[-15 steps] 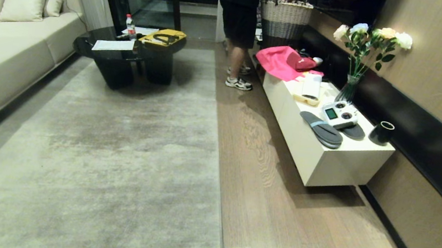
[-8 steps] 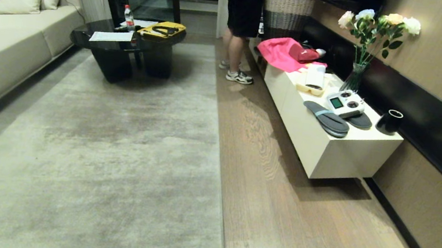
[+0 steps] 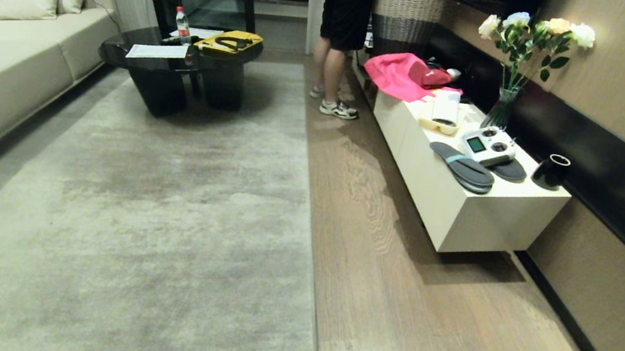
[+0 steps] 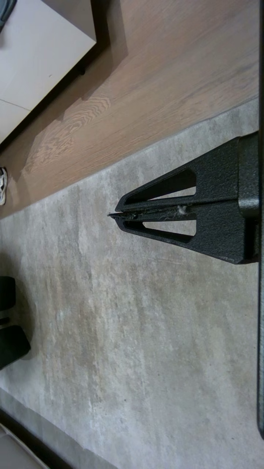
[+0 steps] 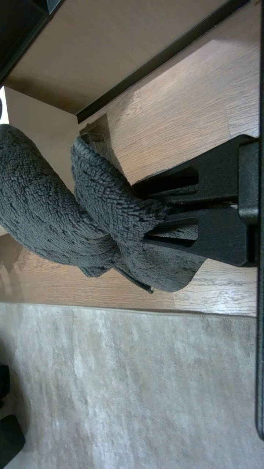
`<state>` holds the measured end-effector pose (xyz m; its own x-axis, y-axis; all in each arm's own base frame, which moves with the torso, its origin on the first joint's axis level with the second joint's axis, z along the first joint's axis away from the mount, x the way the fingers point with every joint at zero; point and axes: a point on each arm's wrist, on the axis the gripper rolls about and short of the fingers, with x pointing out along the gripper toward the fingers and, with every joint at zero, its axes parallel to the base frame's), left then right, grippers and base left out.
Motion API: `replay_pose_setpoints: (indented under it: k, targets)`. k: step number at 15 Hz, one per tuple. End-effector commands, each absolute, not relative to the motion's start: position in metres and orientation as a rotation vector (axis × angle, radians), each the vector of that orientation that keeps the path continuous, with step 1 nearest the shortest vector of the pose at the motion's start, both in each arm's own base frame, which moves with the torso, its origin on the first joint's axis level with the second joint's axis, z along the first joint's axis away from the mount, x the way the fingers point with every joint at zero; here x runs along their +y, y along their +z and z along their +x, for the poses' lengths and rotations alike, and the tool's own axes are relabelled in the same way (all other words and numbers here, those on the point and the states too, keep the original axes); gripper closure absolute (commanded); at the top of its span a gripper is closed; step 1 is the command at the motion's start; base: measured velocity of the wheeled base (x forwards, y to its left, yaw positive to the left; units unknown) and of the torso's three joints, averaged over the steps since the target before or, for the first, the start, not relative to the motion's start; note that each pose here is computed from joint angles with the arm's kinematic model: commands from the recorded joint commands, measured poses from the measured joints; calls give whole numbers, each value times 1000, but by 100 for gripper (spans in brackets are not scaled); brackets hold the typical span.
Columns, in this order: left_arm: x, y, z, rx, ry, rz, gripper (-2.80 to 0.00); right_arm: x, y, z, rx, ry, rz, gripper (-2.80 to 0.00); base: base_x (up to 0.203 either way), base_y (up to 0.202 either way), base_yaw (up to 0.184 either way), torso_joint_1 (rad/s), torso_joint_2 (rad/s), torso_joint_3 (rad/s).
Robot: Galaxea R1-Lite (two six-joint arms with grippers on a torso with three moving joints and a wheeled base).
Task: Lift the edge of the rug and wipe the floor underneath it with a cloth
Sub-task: Put down the rag
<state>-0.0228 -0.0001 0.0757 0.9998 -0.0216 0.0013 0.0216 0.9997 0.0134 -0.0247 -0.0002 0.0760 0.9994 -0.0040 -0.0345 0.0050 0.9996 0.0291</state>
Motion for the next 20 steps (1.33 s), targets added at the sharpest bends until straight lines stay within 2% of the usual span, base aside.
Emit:
replay_pose_setpoints:
  k: [1, 20]
  targets:
    - [0, 75, -23, 0, -21, 14, 0, 0, 76, -25, 37, -5, 29, 0, 0, 0, 0, 26, 155, 192]
    - [0, 75, -23, 1, -20, 23, 0, 0, 76, -25, 38, -5, 29, 0, 0, 0, 0, 2, 10, 10]
